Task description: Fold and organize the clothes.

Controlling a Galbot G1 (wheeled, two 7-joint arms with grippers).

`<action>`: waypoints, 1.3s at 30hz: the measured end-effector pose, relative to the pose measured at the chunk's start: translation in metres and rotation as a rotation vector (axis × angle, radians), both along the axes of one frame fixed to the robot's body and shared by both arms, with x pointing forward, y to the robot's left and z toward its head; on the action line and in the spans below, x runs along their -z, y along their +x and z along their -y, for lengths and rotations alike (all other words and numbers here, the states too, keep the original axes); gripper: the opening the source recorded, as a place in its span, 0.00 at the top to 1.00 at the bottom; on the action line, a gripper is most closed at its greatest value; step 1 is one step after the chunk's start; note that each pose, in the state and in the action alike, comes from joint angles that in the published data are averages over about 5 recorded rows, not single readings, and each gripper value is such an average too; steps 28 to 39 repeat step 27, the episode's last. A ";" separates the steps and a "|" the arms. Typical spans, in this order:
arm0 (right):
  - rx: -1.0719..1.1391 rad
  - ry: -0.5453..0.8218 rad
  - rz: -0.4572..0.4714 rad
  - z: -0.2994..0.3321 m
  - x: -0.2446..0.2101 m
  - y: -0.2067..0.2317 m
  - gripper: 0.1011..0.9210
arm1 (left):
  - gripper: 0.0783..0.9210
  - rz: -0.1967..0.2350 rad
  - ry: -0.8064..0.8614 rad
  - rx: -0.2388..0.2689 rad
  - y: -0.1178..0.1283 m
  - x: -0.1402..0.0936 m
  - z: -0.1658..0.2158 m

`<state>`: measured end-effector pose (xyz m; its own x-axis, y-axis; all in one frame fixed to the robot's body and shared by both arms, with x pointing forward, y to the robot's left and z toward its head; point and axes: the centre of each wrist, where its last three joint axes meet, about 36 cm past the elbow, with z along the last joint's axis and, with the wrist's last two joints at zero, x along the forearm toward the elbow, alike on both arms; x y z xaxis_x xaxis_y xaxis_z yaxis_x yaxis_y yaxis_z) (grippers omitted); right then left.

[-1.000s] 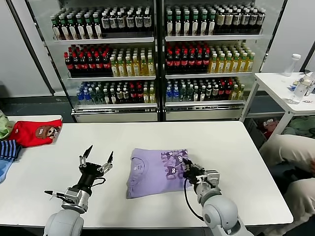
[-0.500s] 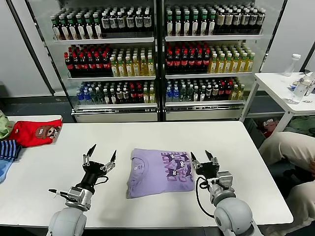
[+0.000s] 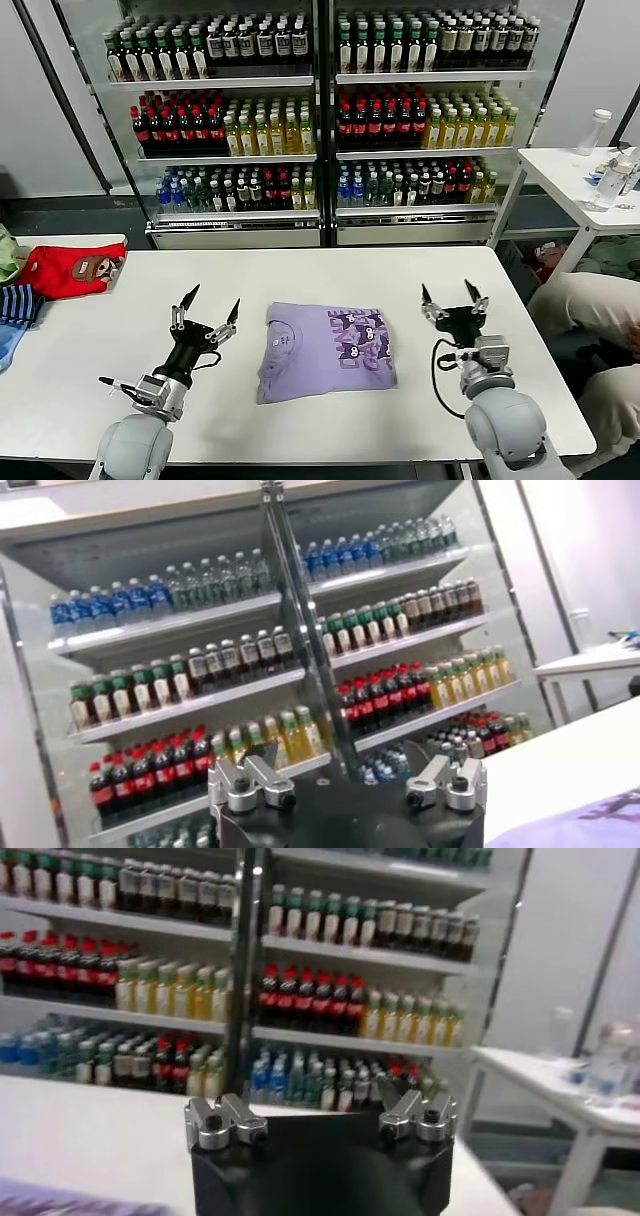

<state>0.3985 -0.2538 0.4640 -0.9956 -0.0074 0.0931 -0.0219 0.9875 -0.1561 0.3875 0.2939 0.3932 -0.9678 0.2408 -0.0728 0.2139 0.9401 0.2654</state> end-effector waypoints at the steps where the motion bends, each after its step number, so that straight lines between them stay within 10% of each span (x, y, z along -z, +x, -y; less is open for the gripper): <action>1: 0.007 -0.005 0.006 0.003 0.000 0.000 0.12 | 0.12 0.001 0.000 0.005 0.001 0.001 0.000; 39: 0.078 -0.129 0.075 0.023 0.013 0.012 0.12 | 0.12 0.033 0.048 -0.082 0.029 0.017 -0.004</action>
